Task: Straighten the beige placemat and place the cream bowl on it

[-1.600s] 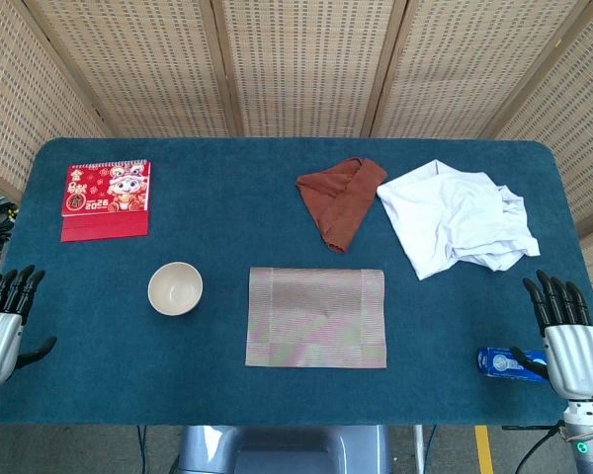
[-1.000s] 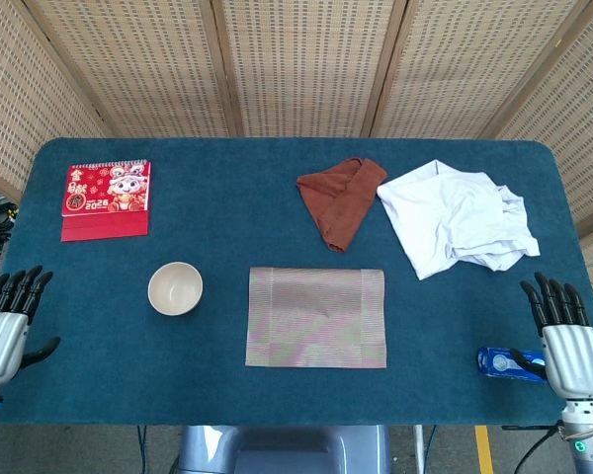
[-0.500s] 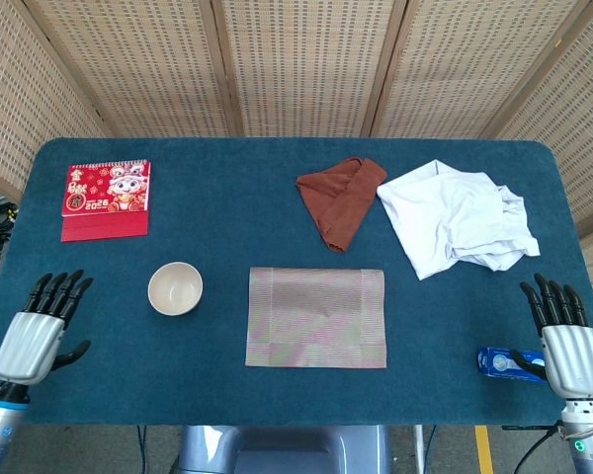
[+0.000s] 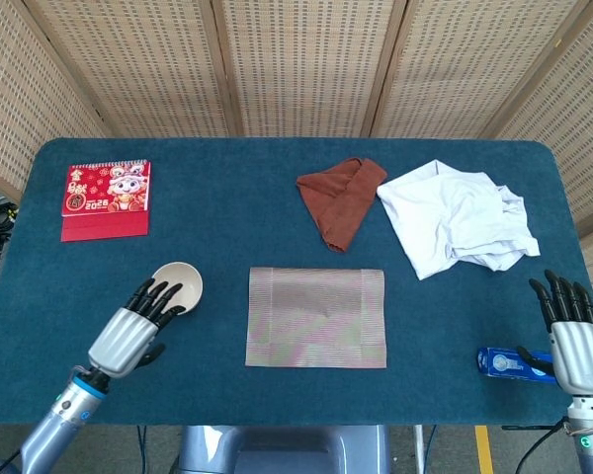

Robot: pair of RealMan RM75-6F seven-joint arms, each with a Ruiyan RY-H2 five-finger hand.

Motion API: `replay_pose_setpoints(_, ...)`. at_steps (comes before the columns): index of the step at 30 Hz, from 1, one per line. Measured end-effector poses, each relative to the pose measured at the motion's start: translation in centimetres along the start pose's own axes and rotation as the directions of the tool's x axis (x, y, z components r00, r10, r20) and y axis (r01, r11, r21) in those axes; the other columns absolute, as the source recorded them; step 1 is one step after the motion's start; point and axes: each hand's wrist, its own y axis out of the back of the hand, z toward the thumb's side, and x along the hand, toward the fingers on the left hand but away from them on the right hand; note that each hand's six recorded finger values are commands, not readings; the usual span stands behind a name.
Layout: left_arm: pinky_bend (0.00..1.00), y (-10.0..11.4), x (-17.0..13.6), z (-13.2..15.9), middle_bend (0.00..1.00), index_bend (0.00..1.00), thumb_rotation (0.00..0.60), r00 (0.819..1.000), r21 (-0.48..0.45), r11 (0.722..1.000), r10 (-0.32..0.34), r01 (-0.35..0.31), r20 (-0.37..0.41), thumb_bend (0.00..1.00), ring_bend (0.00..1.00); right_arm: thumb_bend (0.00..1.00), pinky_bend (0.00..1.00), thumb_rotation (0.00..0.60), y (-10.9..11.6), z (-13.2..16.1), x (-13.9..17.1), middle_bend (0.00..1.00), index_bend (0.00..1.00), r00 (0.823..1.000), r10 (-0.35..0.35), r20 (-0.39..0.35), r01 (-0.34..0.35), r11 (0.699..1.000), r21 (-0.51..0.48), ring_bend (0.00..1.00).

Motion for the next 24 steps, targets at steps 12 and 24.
replay_pose_setpoints(12,0.0,-4.0,4.3,6.0,0.0,0.31,0.6,0.993,-0.006,0.998,-0.057,0.058,0.103,0.34,0.0,0.14,0.01,0.6,0.5,-0.9,-0.3,0.0,0.13,1.0,-0.004,0.028,0.005,0.999,-0.036,0.0)
replay_pose_setpoints(24,0.0,-6.3,6.6,9.4,0.0,0.33,0.6,0.983,0.022,0.996,-0.093,0.091,0.156,0.34,0.0,0.14,0.01,0.6,1.5,-1.8,-0.5,0.0,0.13,0.998,-0.022,0.058,0.026,0.996,-0.08,0.0)
